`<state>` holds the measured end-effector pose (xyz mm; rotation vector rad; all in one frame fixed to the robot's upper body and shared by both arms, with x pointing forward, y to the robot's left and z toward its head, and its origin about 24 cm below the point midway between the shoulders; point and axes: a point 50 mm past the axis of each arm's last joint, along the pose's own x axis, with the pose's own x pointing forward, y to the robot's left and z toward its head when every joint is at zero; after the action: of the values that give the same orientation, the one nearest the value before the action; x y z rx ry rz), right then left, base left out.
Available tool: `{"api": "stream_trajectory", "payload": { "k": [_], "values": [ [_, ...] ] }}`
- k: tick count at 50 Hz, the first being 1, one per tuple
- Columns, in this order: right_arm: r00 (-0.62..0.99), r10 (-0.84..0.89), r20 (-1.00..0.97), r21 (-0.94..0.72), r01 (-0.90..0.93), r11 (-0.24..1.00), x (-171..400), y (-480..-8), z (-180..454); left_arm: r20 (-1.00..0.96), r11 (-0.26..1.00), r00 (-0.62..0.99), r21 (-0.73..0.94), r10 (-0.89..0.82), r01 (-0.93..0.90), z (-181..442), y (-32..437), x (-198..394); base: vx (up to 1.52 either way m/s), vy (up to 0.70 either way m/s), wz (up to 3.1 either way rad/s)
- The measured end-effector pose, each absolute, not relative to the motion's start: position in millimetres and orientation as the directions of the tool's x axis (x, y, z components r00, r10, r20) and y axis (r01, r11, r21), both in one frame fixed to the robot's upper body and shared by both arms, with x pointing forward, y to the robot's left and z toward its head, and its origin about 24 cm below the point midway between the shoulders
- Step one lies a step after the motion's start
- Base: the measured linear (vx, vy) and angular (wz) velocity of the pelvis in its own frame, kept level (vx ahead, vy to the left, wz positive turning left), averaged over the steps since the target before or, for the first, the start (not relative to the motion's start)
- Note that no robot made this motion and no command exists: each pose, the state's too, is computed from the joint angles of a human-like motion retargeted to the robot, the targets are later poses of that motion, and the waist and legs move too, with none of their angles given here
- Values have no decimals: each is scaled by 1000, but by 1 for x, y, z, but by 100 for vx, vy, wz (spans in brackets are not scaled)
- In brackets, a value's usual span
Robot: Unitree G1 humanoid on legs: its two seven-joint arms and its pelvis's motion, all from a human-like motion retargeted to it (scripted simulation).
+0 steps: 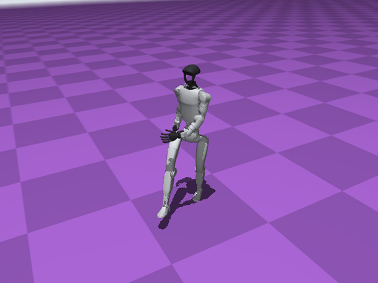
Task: Kungfu
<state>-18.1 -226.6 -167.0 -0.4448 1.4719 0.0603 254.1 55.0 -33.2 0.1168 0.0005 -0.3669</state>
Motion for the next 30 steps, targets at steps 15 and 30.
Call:
{"api": "stream_trajectory", "payload": {
  "k": [15, 30],
  "values": [
    [959, -81, 272, -559, 226, 798, 232, -229, 66, 824, 977, 540, 77, -175, 198, 261, 87, 331, 60, -40, 73],
    [702, -590, 399, -367, 712, 599, 346, -351, 165, 817, 971, 528, 225, -232, 78, 327, 15, 371, 39, -40, 134]
  ]
}}
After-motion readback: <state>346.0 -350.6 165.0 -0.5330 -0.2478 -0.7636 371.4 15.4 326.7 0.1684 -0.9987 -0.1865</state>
